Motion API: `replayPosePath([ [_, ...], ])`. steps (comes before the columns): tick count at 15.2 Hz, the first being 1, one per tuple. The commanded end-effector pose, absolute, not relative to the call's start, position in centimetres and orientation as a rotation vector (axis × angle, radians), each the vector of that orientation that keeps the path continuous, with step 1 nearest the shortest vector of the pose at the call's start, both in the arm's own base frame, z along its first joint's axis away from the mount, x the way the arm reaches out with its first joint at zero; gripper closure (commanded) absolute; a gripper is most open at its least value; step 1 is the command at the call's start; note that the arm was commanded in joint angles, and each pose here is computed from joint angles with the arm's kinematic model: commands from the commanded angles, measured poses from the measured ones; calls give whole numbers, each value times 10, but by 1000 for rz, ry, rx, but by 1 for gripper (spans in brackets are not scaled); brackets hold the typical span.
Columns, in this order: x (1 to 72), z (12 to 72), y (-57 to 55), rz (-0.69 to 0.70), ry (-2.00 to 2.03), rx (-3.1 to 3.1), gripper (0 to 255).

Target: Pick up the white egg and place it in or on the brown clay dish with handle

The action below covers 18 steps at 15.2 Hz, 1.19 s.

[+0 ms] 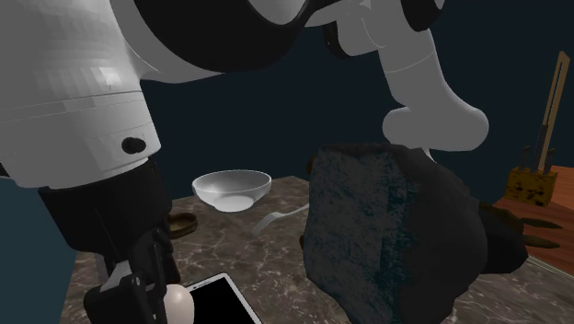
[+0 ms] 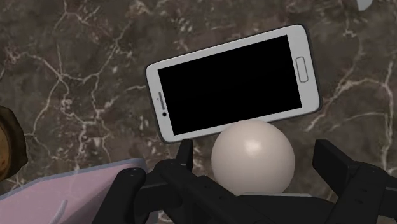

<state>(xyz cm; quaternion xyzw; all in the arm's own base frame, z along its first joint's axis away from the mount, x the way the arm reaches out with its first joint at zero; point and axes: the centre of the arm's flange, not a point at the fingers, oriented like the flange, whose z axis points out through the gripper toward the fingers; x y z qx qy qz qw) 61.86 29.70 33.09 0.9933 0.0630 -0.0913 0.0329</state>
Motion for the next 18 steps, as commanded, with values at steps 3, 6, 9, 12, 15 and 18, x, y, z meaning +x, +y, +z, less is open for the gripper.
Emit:
replayPosePath([
  [3, 618, 331, 297, -281, 194, 3057, 0],
  [6, 618, 331, 297, -281, 194, 3057, 255],
  [9, 618, 331, 297, -281, 194, 3057, 255],
  [12, 618, 331, 297, -281, 194, 3057, 255],
  [15, 618, 341, 297, -281, 194, 3057, 255],
  [18, 618, 357, 297, -281, 194, 3057, 255],
])
